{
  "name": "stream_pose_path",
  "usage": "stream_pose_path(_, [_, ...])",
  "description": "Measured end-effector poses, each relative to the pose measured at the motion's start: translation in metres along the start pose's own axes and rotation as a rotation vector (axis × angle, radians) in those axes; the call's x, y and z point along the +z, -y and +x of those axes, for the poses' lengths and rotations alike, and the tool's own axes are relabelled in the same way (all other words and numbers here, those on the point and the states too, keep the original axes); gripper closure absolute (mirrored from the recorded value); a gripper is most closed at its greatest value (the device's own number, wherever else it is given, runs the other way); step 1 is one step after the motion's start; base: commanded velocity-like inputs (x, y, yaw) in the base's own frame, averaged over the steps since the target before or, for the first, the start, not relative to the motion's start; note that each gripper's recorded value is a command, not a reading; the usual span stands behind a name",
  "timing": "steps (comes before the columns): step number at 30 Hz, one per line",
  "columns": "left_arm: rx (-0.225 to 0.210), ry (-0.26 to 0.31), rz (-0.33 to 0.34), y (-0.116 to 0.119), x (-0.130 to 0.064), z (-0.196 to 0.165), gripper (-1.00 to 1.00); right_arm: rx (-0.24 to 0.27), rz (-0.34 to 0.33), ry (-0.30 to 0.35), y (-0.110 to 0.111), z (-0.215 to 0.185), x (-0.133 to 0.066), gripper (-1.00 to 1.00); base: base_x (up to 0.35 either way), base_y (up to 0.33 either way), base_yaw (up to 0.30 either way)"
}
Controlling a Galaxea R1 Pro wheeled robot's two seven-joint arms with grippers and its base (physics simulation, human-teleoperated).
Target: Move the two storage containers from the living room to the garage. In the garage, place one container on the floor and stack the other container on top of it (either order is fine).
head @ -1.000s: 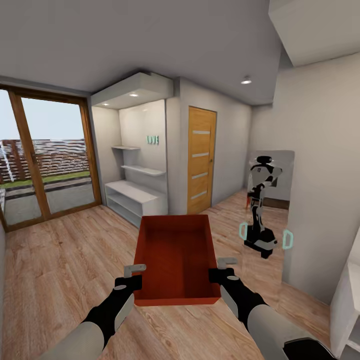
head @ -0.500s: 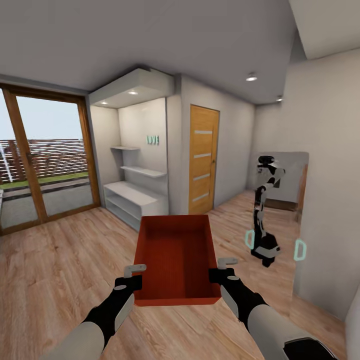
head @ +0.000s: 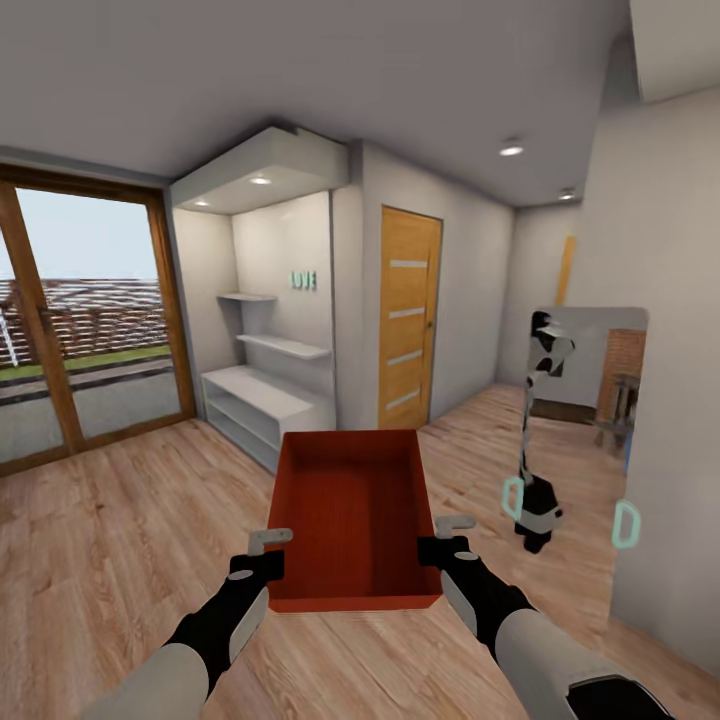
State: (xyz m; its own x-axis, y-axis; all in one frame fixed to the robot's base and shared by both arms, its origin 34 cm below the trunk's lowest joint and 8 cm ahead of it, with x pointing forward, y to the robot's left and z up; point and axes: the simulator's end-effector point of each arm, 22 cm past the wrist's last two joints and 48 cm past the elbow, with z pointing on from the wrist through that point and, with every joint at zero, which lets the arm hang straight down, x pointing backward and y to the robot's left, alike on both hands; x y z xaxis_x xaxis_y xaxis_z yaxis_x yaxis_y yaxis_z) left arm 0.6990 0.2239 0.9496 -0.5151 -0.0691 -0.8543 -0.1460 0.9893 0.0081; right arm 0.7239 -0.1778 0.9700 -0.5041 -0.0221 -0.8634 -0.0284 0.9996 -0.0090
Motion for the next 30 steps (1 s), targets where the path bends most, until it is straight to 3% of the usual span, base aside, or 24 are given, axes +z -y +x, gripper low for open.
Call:
stream_pose_path(25, [0.001, 0.002, 0.0, 0.0, -0.0001, -0.0007, 1.0, 0.001, 0.0, 0.002, 0.0, -0.0001, 0.0, 1.0, 0.325, 0.059, 0.0])
stream_pose_path(30, [0.001, 0.003, 0.0, -0.0018, 0.0004, -0.0011, 1.0, 0.0, -0.001, 0.003, -0.002, -0.0008, -0.0002, 1.0, 0.325, 0.085, -0.161])
